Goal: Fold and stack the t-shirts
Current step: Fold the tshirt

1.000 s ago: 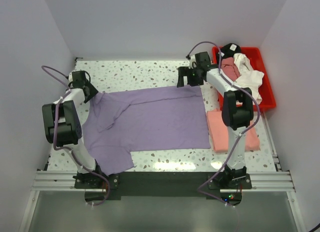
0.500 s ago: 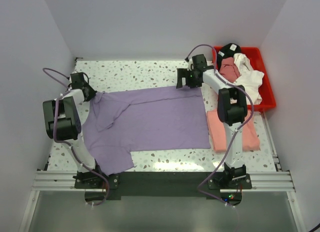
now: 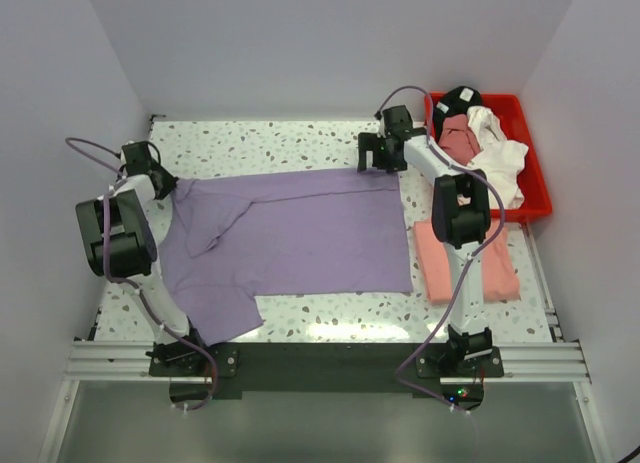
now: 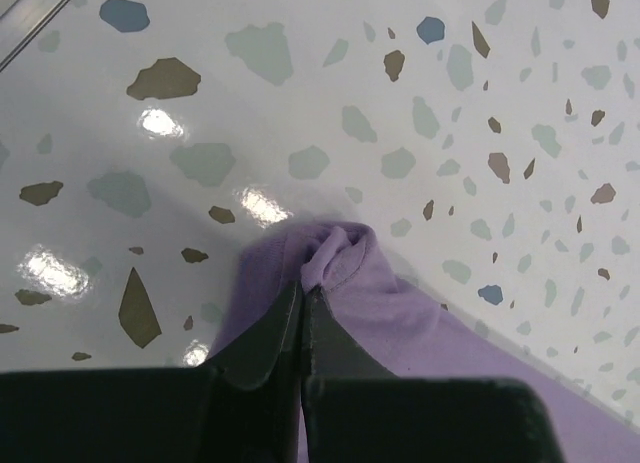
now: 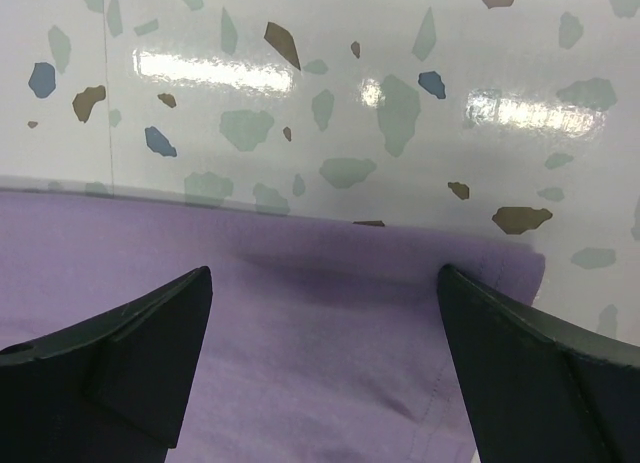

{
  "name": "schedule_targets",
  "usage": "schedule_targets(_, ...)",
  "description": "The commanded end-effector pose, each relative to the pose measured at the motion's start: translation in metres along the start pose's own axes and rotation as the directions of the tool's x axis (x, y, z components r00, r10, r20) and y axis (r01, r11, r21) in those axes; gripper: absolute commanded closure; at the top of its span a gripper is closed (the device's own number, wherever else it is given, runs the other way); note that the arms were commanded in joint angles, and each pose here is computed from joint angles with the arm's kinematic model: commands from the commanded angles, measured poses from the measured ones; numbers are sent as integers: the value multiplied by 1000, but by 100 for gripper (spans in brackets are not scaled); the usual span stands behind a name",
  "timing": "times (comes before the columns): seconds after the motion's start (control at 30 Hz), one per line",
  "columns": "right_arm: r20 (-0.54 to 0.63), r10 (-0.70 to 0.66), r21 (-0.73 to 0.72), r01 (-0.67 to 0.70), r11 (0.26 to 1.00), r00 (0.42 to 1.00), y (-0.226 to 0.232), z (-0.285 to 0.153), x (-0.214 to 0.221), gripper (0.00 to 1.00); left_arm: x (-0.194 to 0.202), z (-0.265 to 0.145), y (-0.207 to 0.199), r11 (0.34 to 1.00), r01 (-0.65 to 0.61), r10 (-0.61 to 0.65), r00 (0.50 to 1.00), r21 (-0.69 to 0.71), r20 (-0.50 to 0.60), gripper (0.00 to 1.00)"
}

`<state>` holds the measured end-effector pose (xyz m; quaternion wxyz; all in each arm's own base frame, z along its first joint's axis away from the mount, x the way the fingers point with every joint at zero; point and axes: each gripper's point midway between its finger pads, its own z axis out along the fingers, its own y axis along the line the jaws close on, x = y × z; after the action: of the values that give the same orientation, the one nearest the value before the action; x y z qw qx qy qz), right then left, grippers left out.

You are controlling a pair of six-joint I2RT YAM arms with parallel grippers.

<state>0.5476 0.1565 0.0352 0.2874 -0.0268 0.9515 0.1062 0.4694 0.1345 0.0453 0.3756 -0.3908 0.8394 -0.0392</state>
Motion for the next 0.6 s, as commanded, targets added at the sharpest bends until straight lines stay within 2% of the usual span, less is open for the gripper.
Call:
schedule_targets(0.0,-27,31,76,-29,997,999,-22,4,4,1,-38,4,5,999,43,-43,996,-8,79,100)
schedule_targets(0.13,-25,29,70,-28,997,999,-20,4,2,1,-49,7,11,999,45,-42,996,-30,84,95)
schedule_targets(0.23,-22,27,68,-26,997,999,-20,3,1,1,-52,8,18,996,59,-54,995,-64,83,86)
schedule_targets(0.4,-21,23,71,-21,997,1000,-21,2,-1,1,-60,5,29,988,74,-61,993,-133,99,83)
schedule_targets(0.43,-24,21,71,-20,997,999,-21,2,0,1,-60,4,30,988,68,-55,994,-137,98,78)
schedule_targets(0.57,-18,7,50,-6,999,1000,-17,0,-3,1,-64,0,13,997,52,-46,994,-57,97,71)
